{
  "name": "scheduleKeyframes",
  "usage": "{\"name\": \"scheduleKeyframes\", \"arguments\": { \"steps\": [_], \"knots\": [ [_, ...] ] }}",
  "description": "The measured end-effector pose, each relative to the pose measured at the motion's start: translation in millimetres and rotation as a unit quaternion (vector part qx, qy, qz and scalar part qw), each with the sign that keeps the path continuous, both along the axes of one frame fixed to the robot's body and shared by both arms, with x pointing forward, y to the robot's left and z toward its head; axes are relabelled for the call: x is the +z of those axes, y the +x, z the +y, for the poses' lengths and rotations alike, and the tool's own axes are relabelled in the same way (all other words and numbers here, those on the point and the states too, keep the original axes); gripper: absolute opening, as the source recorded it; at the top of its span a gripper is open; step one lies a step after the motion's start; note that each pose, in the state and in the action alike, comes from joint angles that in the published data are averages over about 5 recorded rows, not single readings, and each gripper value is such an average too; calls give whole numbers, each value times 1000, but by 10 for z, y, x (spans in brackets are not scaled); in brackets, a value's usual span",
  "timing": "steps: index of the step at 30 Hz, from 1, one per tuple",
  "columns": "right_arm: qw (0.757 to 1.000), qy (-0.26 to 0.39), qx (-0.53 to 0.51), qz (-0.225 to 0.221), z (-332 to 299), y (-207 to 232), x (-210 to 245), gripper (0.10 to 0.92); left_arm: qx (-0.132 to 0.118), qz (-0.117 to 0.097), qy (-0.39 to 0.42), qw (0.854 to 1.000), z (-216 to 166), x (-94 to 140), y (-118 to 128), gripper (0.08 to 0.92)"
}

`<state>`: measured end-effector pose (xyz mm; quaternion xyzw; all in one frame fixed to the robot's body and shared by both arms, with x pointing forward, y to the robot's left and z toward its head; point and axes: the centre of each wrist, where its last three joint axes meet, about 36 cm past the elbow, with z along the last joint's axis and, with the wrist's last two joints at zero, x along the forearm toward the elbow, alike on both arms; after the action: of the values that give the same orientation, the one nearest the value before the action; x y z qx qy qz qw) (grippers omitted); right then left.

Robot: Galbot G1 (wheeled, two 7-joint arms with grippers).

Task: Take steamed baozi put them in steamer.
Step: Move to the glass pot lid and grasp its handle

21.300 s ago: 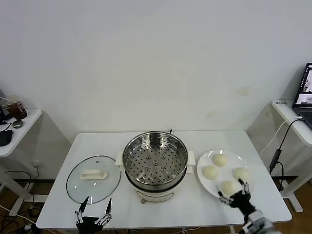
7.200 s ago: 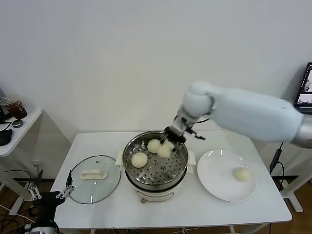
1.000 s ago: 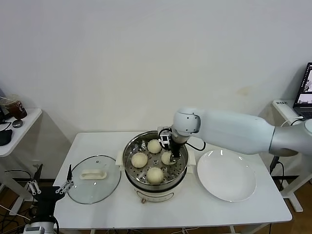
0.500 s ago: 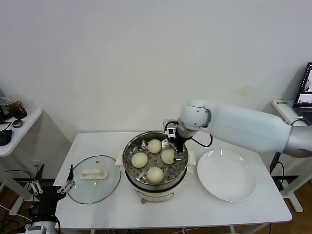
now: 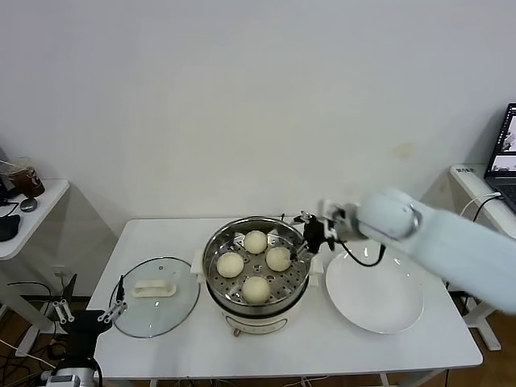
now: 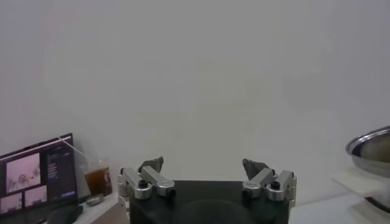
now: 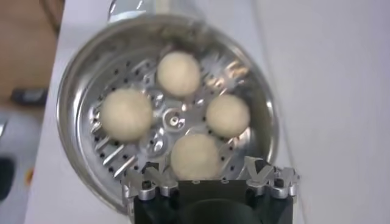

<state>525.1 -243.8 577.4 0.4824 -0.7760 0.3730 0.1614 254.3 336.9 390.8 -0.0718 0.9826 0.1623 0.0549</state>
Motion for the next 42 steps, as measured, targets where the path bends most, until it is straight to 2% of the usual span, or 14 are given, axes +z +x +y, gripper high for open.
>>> {"name": "scheduleKeyframes", "arguments": {
  "steps": [6,11,16,21,24,28,31,33,37,42],
  "knots": [
    [992,94,-24,-82,-256,-297,-501,823,-4,-3,-4,1000,-36,-41,-28,823],
    [972,177,-34,-149,-331,-552,-994,823,-8,-8,-1,1000,-58,-87,-66,823],
    [940,259,-65,-215,-389,-877,-1423,823,-10,-23,13,1000,-35,-128,-71,823],
    [899,319,-144,-263,-528,-1277,-1744,823,-8,-30,45,999,43,-190,-43,823],
    [876,338,-207,-277,-641,-1532,-1917,823,-3,-25,79,997,117,-249,-24,823],
    [847,343,-292,-281,-799,-1869,-2073,823,2,-3,146,989,259,-355,-23,823],
    [833,335,-347,-272,-903,-2115,-2159,823,4,19,220,975,400,-432,-11,823],
    [826,327,-379,-260,-950,-2271,-2217,823,3,34,277,960,494,-486,6,823],
    [813,311,-432,-236,-1026,-2537,-2324,823,-12,59,387,920,640,-602,47,823],
    [804,293,-473,-210,-1110,-2764,-2441,823,-46,77,493,865,739,-755,138,823]
  ]
}}
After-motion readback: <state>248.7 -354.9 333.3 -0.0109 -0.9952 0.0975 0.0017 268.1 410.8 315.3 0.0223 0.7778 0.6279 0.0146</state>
